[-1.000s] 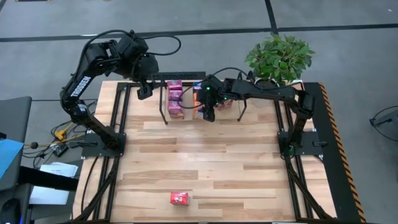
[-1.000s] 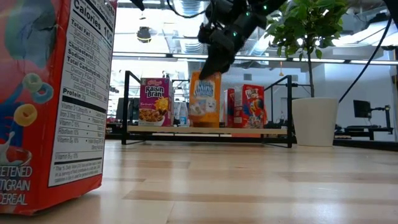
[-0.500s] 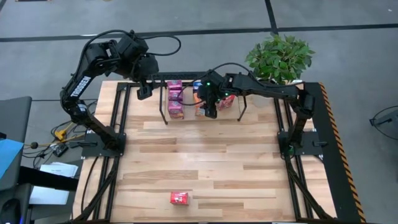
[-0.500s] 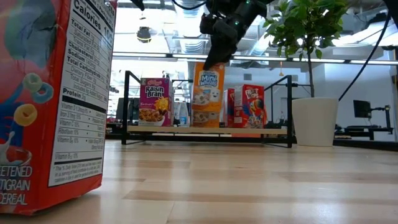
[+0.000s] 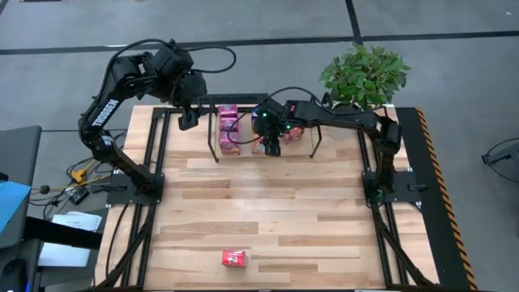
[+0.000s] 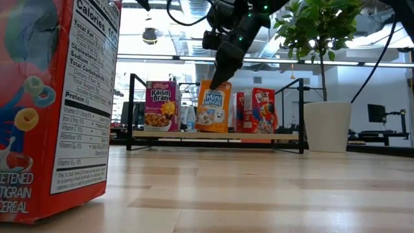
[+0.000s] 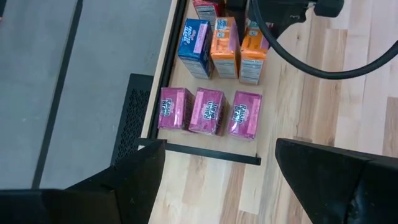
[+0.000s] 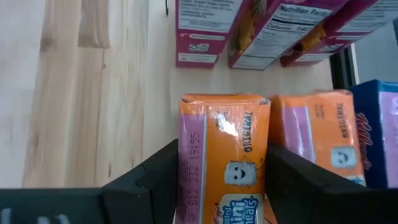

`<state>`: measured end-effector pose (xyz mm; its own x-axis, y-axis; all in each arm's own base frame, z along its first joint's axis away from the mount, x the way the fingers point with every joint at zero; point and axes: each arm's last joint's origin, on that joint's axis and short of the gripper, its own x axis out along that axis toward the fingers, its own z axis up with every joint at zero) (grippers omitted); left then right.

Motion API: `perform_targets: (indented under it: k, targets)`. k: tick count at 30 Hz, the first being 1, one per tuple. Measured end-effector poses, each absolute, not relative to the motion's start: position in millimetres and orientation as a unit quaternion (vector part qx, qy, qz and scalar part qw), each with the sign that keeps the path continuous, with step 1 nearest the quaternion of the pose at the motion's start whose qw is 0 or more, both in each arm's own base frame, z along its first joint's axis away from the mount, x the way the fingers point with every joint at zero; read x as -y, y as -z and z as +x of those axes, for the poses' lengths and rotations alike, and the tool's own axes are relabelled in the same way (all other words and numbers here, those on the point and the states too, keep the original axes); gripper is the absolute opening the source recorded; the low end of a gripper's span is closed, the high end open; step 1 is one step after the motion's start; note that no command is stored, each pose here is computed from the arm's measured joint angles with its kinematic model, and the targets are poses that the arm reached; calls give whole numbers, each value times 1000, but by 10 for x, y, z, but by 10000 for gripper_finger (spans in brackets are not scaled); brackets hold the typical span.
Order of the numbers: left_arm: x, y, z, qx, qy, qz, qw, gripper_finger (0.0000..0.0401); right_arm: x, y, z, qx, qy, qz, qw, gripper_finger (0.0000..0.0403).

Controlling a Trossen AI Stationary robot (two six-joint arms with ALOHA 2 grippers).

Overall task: Stack cereal on shelf
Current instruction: Put the orange cereal box on the shelf aligned with the other orange cereal box

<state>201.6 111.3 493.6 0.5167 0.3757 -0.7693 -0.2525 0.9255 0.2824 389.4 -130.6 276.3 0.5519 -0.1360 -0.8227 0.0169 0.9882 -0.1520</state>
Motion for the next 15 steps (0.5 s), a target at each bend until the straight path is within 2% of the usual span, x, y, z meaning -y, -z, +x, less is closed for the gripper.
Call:
perform_targets:
  k: [7, 15]
  targets:
    - [-1113, -4934, 2016, -458, -181, 67, 868, 297, 1296, -2790, 3858, -477, 39, -64, 876, 228]
    - [-1113, -4935, 2015, -457, -181, 68, 868, 297, 1298, -2794, 3863, -474, 38, -70, 877, 259]
